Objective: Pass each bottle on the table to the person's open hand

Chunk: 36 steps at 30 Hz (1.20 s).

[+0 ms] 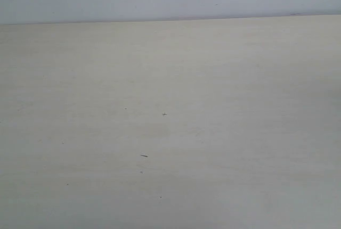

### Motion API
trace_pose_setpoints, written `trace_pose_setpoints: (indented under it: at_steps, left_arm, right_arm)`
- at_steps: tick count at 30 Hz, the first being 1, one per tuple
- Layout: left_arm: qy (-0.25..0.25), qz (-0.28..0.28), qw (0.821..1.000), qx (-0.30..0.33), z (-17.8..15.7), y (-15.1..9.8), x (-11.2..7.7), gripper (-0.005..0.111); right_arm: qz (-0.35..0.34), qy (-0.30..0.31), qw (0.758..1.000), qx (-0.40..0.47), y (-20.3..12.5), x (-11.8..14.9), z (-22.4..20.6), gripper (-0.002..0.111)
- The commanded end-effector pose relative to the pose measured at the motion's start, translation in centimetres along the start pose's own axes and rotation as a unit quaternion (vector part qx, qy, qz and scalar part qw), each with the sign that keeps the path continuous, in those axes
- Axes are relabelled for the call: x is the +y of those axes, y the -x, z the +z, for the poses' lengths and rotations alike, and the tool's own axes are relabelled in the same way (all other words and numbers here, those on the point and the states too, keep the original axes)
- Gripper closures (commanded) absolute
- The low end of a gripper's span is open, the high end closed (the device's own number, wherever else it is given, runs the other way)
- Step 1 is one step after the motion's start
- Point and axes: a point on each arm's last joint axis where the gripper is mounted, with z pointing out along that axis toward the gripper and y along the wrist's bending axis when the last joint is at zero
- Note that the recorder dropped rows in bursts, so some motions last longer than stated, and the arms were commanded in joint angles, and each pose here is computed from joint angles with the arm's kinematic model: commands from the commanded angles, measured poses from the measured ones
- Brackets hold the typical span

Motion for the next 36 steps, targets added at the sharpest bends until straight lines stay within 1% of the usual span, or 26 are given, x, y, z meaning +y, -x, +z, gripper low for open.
trace_pose_setpoints:
  at_steps: [1,5,7,9,10,11,12,15,36]
  left_arm:
    - [-0.004,0.001,1.0,-0.005,-0.1,0.1,0.0,0.106]
    - [-0.004,0.001,1.0,-0.005,-0.1,0.1,0.0,0.106]
    - [-0.004,0.001,1.0,-0.005,-0.1,0.1,0.0,0.106]
    - [-0.004,0.001,1.0,-0.005,-0.1,0.1,0.0,0.106]
    - [-0.004,0.001,1.0,-0.005,-0.1,0.1,0.0,0.106]
    - [-0.004,0.001,1.0,-0.005,-0.1,0.1,0.0,0.106]
    - [-0.004,0.001,1.0,-0.005,-0.1,0.1,0.0,0.106]
    - [-0.004,0.001,1.0,-0.005,-0.1,0.1,0.0,0.106]
    - [-0.004,0.001,1.0,-0.005,-0.1,0.1,0.0,0.106]
  right_arm:
    - [0.002,-0.013,1.0,-0.004,0.0,-0.1,0.0,0.106]
    - [-0.004,-0.083,0.996,-0.021,0.1,-0.9,0.0,0.106]
    - [-0.014,-0.111,0.992,-0.055,-0.3,-1.2,0.3,0.106]
    - [-0.025,-0.133,0.987,-0.083,-1.0,-1.6,0.6,0.106]
    - [-0.027,-0.14,0.985,-0.097,-0.8,-1.7,0.5,0.106]
    - [-0.029,-0.145,0.985,-0.087,-1.0,-1.7,0.5,0.106]
    - [-0.034,-0.146,0.987,-0.057,-1.5,-1.7,0.6,0.106]
    - [-0.034,-0.145,0.988,-0.032,-1.9,-1.7,0.6,0.106]
    - [-0.024,-0.144,0.989,-0.023,-2.1,-1.7,0.7,0.106]
